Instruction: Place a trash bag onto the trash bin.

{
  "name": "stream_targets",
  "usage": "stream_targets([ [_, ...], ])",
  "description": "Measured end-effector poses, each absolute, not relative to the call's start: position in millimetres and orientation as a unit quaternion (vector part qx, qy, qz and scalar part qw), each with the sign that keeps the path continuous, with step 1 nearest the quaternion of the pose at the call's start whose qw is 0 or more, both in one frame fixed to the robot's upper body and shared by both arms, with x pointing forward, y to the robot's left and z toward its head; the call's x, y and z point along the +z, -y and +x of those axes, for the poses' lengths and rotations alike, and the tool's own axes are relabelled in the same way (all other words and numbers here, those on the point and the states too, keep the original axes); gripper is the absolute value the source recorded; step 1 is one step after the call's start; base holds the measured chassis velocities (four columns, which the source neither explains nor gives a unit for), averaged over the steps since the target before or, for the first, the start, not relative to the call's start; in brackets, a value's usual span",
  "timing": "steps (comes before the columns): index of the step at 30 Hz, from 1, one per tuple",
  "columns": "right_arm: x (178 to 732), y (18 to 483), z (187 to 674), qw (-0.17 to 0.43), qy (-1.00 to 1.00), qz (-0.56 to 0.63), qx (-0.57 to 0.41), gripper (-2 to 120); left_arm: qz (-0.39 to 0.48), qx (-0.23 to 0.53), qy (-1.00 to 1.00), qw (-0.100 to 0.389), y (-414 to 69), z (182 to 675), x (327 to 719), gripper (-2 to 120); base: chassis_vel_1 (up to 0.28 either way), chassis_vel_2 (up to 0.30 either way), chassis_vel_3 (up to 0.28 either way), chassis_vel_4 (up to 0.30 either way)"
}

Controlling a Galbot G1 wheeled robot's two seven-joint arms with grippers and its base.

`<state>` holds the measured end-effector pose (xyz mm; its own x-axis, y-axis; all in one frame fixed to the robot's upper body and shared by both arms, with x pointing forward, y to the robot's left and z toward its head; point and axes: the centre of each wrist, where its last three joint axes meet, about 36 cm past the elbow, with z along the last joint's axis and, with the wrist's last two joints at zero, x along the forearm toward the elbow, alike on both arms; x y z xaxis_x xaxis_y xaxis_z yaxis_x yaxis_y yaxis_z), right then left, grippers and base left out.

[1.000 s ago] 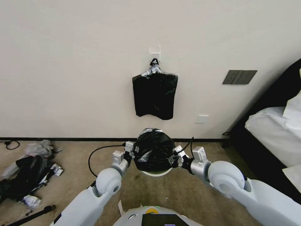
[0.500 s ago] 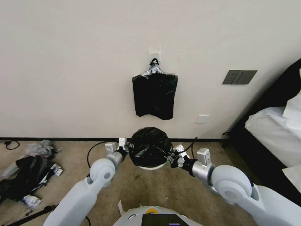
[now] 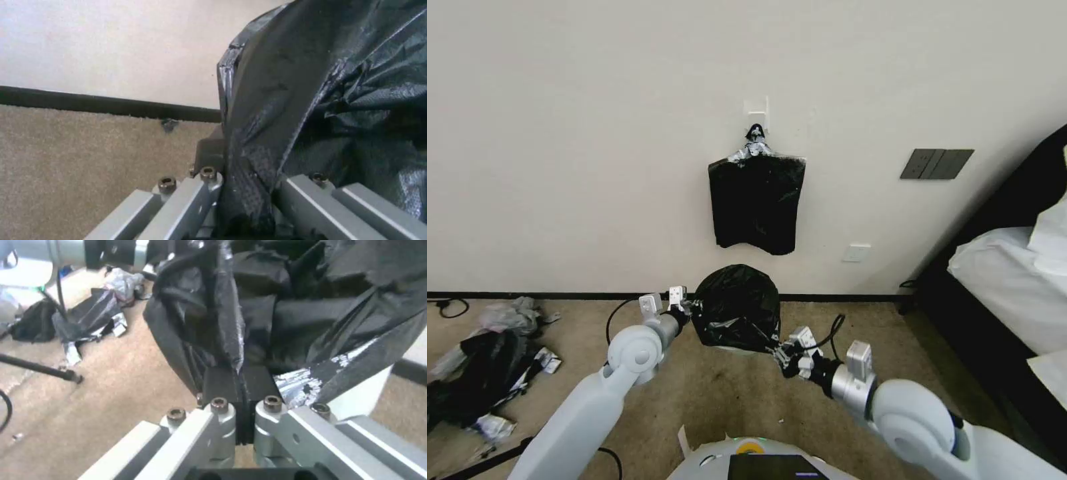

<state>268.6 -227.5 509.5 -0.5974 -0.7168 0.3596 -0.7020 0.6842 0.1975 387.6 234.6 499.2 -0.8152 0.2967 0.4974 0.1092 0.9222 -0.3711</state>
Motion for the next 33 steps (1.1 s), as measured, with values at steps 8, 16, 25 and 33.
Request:
stream_targets([
  [8, 457.4, 233.3, 267.4, 0.116, 0.899, 0.419, 0.057, 0, -0.109, 0.171, 0.935, 0.292, -237.9, 388.9, 510.6, 1, 0.000, 0.000, 0.000, 0.000],
  [16, 416.9, 238.6, 266.8, 0.001, 0.869, 0.471, 0.149, 0, -0.109, 0.173, 0.931, 0.302, -234.6, 386.7, 515.9, 1, 0.000, 0.000, 0.000, 0.000],
  [25, 374.5, 261.7, 293.0, -0.119, 0.813, 0.488, 0.295, 0, -0.111, 0.179, 0.927, 0.310, -226.7, 384.1, 520.1, 1, 0.000, 0.000, 0.000, 0.000],
  [33, 350.3, 273.4, 314.9, -0.160, 0.769, 0.482, 0.387, 0, -0.114, 0.184, 0.923, 0.319, -220.6, 378.8, 524.3, 1, 0.000, 0.000, 0.000, 0.000],
])
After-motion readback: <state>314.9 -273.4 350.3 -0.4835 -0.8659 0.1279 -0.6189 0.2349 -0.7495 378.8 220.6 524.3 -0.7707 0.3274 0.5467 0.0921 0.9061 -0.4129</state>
